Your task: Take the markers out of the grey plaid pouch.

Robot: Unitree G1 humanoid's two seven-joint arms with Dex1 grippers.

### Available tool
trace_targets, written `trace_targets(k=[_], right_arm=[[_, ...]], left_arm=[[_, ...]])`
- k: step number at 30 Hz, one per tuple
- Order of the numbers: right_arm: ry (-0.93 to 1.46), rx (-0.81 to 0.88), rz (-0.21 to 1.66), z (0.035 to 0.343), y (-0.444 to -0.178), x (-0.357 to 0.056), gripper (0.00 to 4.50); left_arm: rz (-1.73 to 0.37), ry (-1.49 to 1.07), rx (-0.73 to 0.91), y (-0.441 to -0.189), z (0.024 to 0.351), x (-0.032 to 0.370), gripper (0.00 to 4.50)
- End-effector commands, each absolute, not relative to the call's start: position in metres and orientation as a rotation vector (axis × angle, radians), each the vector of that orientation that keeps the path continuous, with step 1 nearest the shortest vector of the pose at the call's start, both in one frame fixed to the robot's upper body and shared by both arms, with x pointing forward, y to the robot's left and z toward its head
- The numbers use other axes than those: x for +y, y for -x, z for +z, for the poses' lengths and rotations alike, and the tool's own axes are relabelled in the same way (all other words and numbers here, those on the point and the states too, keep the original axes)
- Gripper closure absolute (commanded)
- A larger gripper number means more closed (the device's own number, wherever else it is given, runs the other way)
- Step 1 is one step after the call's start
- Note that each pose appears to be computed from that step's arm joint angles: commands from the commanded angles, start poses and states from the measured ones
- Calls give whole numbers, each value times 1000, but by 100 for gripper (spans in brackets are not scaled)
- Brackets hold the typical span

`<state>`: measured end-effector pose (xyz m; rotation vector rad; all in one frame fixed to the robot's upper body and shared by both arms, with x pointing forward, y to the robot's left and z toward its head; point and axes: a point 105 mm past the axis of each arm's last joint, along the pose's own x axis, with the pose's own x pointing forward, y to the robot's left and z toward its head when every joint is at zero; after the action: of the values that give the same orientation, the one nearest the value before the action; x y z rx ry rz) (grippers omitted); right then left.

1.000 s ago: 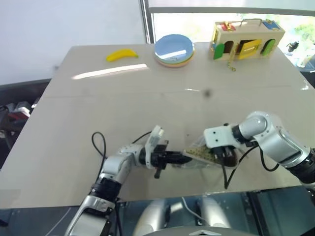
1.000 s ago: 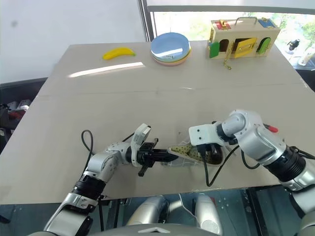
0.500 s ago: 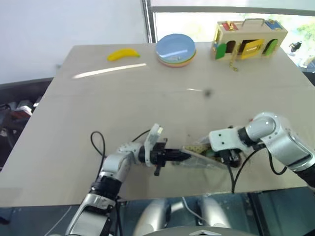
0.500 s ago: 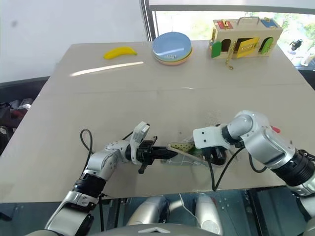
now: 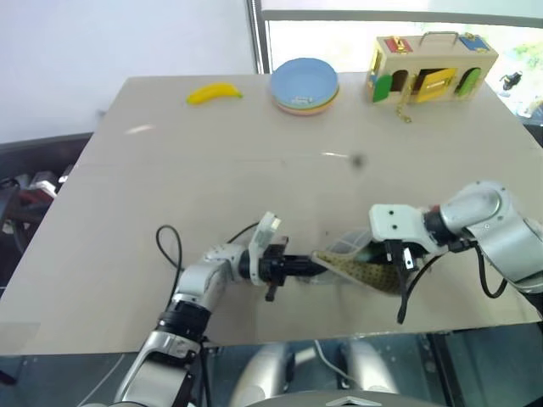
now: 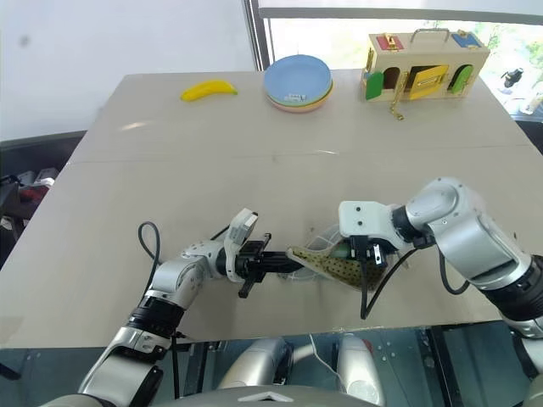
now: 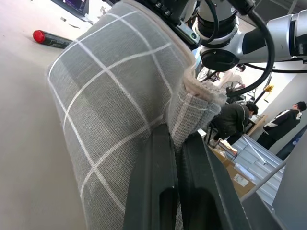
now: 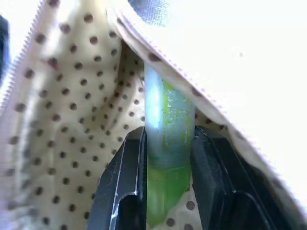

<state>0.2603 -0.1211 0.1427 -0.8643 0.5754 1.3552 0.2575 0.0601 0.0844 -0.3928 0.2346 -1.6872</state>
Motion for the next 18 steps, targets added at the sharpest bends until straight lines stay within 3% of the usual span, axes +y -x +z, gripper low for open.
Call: trace_targets(k=[1, 9, 18], right_arm=[[864, 466, 1364, 164, -254, -122, 369], [938, 554, 1379, 148, -245, -145, 369], [916, 532, 1362, 149, -249, -141, 369]], left_arm=[[-1679, 376, 238, -259, 83, 61, 450], [-1664, 387, 227, -264, 87, 63, 450], [-1663, 390, 223, -264, 86, 61, 450]])
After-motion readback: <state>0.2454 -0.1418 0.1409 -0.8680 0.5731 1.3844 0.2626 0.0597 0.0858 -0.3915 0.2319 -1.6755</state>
